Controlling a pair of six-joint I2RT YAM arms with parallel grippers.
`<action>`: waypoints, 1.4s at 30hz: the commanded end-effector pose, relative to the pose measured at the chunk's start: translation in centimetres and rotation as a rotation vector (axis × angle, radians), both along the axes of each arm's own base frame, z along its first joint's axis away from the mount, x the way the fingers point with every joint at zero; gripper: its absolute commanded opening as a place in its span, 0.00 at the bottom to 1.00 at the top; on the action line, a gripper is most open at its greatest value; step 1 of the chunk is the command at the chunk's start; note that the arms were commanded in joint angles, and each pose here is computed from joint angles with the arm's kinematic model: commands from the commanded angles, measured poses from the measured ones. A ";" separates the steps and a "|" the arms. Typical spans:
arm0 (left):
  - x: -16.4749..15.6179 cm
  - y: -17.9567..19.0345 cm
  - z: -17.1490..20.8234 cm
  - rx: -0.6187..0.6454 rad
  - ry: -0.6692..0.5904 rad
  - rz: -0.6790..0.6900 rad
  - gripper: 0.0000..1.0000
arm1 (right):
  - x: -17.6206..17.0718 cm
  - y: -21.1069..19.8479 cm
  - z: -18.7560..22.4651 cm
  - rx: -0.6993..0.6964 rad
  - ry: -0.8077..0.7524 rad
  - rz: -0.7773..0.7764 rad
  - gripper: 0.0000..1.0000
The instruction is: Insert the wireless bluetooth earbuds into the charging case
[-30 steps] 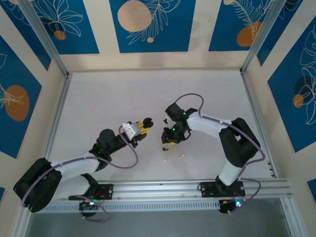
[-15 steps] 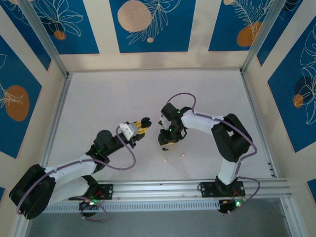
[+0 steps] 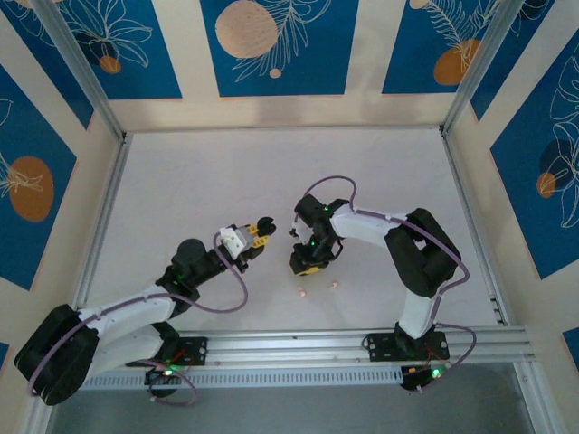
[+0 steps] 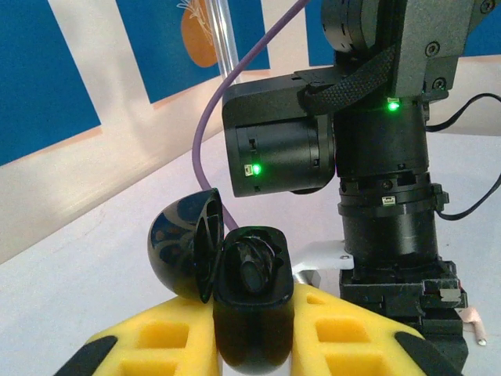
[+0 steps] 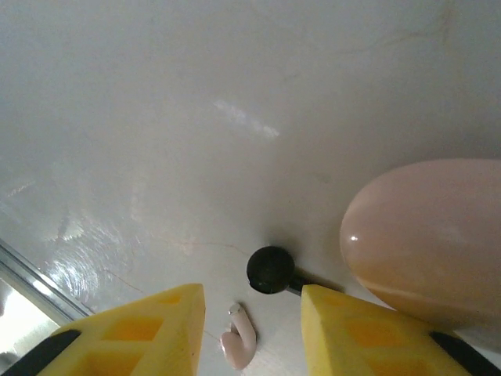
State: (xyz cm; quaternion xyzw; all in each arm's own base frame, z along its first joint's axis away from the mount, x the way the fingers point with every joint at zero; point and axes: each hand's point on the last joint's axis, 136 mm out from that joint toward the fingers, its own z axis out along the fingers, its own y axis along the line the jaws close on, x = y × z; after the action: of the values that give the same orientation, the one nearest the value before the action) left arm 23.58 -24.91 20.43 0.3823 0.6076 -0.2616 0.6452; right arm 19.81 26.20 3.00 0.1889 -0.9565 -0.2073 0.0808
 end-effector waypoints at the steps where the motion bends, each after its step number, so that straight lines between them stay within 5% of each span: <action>1: 0.2 0.5 0.4 -0.001 -0.024 0.018 0.21 | -2.1 -1.0 -0.4 -0.043 0.049 0.030 0.37; 8: 0.0 0.7 0.6 -0.003 -0.025 0.020 0.21 | -1.7 -0.9 1.4 -0.034 -0.039 0.050 0.35; 11: 0.0 0.8 0.6 -0.004 -0.027 0.026 0.21 | -0.3 -1.0 2.9 -0.023 -0.145 0.080 0.41; 19: 0.3 2.1 0.6 -0.006 -0.006 0.088 0.21 | 2.0 -0.8 5.8 0.030 -0.404 0.337 0.43; 26: 0.3 3.5 0.7 0.001 0.016 0.146 0.21 | -0.7 -0.9 4.2 -0.024 -0.261 0.426 0.38; 42: 0.0 3.8 1.0 -0.001 0.010 0.146 0.21 | -3.1 -1.3 0.2 -0.126 -0.094 0.309 0.31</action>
State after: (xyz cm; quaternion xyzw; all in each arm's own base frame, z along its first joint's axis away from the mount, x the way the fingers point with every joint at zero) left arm 23.30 -21.60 21.23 0.3449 0.6358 -0.2201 0.6545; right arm 17.40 24.99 3.79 0.3592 -0.9235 -0.1198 0.0615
